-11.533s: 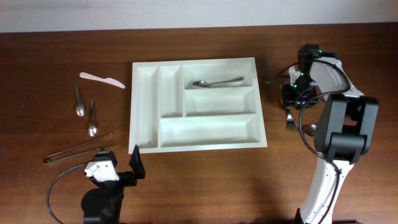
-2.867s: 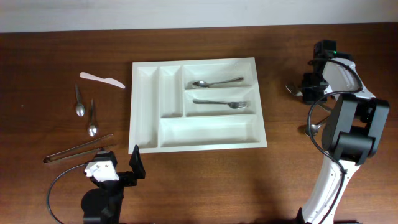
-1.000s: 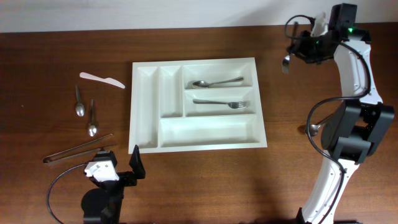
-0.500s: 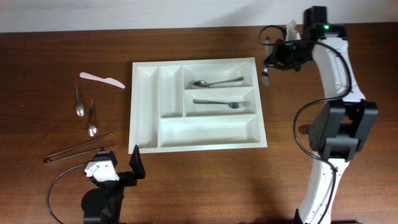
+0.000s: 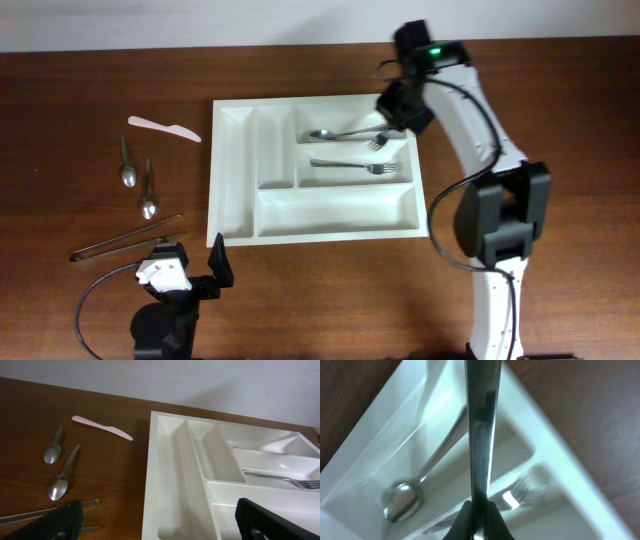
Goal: Pack container
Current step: 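Carry the second fork into the middle right compartment and release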
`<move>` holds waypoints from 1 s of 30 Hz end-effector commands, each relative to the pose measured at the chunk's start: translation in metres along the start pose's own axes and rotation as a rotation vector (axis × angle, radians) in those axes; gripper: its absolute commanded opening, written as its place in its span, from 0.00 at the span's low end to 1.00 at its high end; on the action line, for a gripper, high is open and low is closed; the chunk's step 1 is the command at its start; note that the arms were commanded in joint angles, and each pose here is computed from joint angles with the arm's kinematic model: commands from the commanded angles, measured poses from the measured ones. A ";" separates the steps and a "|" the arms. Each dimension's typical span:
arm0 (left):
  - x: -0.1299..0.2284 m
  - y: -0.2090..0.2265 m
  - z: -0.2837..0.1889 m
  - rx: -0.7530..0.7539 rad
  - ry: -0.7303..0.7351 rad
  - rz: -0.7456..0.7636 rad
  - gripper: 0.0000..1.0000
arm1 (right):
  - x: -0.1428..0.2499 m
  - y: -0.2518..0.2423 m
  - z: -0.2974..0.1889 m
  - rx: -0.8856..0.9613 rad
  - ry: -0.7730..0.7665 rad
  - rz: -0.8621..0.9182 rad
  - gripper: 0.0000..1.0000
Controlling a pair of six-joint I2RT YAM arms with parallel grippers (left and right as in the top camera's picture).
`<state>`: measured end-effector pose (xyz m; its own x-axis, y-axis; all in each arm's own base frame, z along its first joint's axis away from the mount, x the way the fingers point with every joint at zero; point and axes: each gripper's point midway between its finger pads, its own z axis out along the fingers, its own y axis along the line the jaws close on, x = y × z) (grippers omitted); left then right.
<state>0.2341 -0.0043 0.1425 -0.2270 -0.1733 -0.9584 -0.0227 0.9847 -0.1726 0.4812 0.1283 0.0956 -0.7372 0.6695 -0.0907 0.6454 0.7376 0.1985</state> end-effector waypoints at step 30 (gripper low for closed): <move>0.001 -0.002 0.000 0.011 -0.001 0.008 0.99 | 0.096 0.027 -0.026 0.071 -0.109 0.548 0.04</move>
<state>0.2342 -0.0043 0.1426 -0.2266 -0.1733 -0.9584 -0.0227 0.9847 -0.1727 0.4205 0.2081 0.0972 -0.3023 0.9472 -0.1066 0.9407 0.3145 0.1272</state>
